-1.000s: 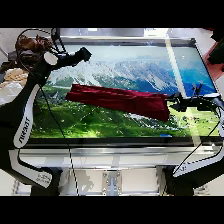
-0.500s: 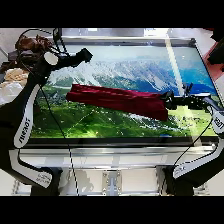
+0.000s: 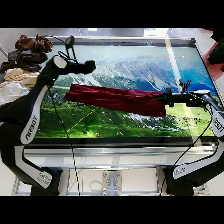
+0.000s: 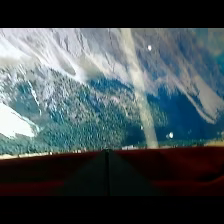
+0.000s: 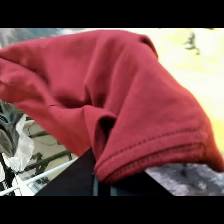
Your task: Fold the shirts.
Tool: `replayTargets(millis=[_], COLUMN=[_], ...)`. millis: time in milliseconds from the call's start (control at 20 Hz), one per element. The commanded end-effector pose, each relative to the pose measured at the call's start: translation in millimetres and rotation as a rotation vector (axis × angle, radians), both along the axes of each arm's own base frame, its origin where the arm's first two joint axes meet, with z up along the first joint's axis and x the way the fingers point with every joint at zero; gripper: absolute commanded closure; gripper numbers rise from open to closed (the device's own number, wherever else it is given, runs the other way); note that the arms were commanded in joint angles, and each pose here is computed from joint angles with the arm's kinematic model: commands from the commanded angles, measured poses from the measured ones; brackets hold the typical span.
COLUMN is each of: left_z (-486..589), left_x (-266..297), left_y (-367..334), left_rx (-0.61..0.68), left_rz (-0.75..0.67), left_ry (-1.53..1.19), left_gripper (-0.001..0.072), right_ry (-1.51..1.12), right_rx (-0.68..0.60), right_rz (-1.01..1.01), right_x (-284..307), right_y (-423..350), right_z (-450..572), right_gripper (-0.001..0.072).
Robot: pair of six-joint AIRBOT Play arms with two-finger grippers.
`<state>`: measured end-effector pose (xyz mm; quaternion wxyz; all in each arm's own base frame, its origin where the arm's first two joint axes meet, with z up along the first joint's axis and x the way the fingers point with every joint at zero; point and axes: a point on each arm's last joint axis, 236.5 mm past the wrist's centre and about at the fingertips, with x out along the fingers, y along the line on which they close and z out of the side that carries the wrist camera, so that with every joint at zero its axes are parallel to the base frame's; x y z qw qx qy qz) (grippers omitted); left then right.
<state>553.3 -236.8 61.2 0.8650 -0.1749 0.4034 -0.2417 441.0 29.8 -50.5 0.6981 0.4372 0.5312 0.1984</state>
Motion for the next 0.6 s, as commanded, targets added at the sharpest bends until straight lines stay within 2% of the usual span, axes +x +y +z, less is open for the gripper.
replayTargets(millis=[0, 250, 550], left_z=[-65, -157, -181], left_x=[-42, -114, -139], left_y=[-57, -127, -160], left_rx=[0.070, 0.232, 0.228], left_rz=[-0.160, -0.357, -0.404], left_ry=[0.143, 0.277, 0.298], left_gripper=[0.0694, 0.0694, 0.0693], right_ry=[-0.012, -0.148, -0.216], right_rx=[-0.040, -0.108, -0.282], right_rz=[-0.005, 0.015, 0.134], right_x=[-6, -2, 8], right_y=[-2, 2, 40], right_z=[31, 108, 149], right_gripper=[0.0681, 0.0681, 0.0681])
